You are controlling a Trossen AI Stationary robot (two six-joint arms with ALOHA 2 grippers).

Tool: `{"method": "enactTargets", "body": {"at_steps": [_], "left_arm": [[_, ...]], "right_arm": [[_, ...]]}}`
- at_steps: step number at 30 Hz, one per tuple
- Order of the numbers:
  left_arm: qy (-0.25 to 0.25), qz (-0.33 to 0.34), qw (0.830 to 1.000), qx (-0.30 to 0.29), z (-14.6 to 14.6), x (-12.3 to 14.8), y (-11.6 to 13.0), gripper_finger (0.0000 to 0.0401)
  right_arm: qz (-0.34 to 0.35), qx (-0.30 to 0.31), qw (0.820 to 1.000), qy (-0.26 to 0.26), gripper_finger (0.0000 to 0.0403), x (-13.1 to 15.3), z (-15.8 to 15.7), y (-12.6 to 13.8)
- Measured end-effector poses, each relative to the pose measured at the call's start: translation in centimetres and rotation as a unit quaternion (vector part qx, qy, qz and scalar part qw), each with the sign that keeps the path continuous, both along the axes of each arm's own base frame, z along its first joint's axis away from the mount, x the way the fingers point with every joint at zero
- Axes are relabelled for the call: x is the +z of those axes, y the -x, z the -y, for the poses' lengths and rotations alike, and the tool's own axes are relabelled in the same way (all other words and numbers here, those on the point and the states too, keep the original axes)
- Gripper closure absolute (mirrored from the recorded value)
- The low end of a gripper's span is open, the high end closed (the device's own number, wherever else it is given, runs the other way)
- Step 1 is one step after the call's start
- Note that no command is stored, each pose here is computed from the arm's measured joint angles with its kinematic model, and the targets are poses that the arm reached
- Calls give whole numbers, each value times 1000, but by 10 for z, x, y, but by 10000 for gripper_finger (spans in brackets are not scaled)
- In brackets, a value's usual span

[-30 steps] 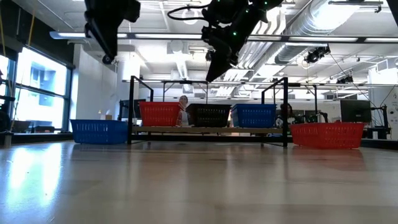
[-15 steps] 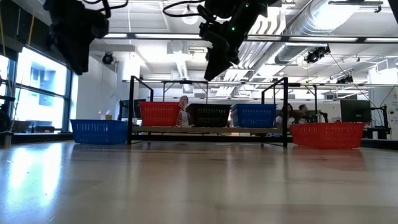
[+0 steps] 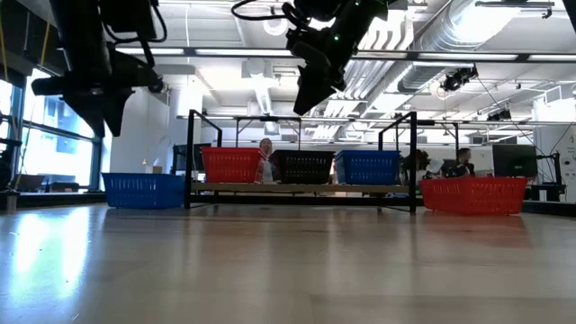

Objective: Stack baskets on shelf by color
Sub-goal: Stack the blue basket on top of the blue basket on the shelf

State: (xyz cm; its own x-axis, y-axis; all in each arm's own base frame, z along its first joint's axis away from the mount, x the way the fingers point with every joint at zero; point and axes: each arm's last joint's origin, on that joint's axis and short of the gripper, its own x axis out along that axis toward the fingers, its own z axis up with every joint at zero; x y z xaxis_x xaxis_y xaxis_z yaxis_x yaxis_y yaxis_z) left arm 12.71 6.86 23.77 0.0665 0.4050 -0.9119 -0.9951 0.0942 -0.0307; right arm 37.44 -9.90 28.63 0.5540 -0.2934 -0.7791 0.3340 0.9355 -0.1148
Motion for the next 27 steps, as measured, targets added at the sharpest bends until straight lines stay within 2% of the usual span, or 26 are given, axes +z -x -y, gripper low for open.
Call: {"method": "enactTargets", "body": {"at_steps": [6, 14, 18, 23, 27], "left_arm": [[-12, -1, 1000, 15, -15, -6, 4, 277], [43, 3, 997, 70, -25, -27, 18, 277], [41, 14, 995, 88, -30, -32, 21, 277], [32, 49, 996, 69, -37, -33, 17, 277], [20, 58, 995, 77, -41, -34, 17, 277]], "right_arm": [[0, 0, 1000, 0, 320, 0, 0, 0], [-1, 0, 1000, 2, 320, 0, 0, 0], [-1, 2, 1000, 4, 320, 0, 0, 0], [-2, 3, 1000, 4, 320, 0, 0, 0], [-2, 3, 1000, 4, 320, 0, 0, 0]]}}
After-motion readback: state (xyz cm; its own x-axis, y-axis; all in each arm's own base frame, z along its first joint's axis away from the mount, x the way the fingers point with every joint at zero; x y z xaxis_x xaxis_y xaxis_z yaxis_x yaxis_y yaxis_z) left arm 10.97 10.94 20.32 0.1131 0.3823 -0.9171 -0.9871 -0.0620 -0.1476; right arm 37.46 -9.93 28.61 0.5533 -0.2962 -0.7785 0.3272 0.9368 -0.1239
